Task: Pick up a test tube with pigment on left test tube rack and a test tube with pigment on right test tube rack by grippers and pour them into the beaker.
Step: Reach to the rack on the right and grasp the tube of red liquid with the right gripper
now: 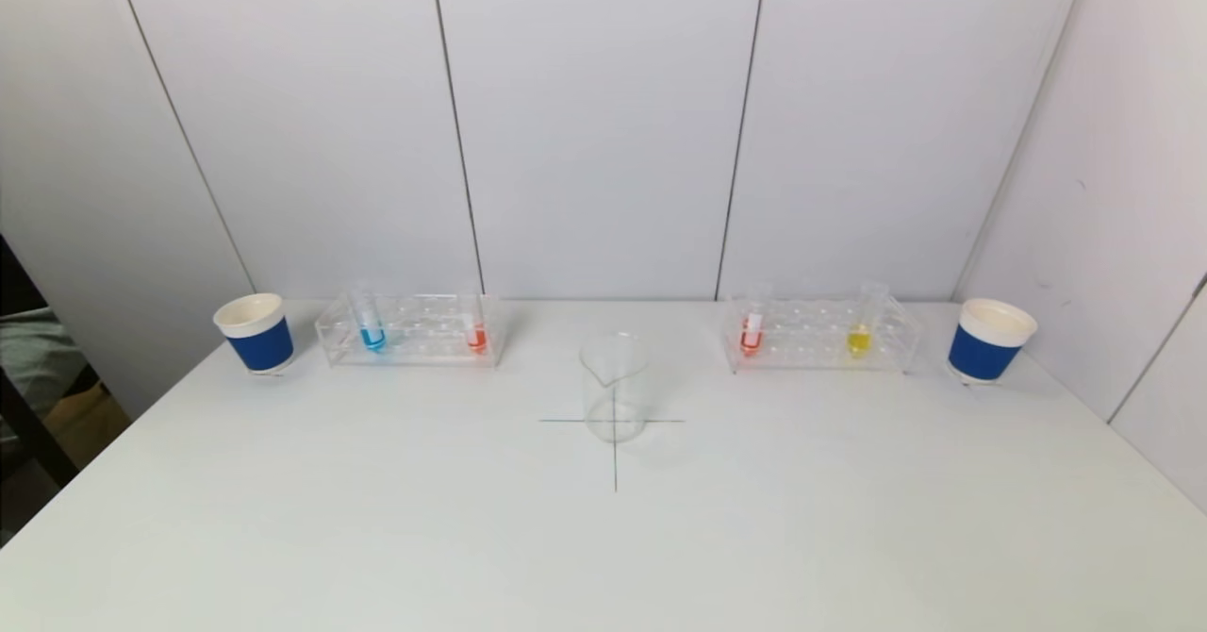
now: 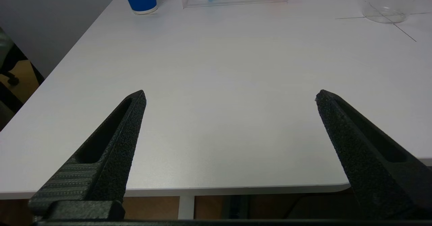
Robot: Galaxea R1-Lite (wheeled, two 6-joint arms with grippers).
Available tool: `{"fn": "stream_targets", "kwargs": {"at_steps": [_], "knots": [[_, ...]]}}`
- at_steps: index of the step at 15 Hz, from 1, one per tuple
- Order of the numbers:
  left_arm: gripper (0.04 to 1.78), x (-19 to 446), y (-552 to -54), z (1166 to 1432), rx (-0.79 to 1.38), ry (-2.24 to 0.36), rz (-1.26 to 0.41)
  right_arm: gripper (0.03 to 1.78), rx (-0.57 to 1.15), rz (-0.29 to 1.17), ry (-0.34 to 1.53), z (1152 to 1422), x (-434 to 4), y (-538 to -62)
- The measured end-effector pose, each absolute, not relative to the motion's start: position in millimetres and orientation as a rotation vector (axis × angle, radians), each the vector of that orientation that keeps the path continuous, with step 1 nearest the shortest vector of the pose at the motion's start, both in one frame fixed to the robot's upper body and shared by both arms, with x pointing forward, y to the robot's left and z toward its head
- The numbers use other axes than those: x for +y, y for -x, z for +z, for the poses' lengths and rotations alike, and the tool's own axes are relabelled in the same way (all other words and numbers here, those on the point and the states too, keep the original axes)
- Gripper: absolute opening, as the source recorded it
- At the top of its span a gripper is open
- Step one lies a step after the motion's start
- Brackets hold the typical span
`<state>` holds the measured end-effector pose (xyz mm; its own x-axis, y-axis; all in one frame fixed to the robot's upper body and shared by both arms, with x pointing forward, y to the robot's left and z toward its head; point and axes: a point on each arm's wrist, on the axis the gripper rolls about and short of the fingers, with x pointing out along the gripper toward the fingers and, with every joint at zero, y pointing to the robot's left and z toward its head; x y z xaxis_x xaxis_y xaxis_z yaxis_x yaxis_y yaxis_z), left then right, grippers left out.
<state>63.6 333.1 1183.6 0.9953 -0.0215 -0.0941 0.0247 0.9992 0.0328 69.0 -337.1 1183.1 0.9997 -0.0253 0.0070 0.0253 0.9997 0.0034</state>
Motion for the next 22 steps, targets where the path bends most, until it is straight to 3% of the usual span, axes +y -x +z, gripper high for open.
{"fn": "stream_targets", "kwargs": {"at_steps": [22], "knots": [[1.76,333.1,-63.6,1183.7,0.093,-0.034,-0.024,1.77,-0.004,-0.018,-0.001,1184.4,-336.9,-68.3]]}}
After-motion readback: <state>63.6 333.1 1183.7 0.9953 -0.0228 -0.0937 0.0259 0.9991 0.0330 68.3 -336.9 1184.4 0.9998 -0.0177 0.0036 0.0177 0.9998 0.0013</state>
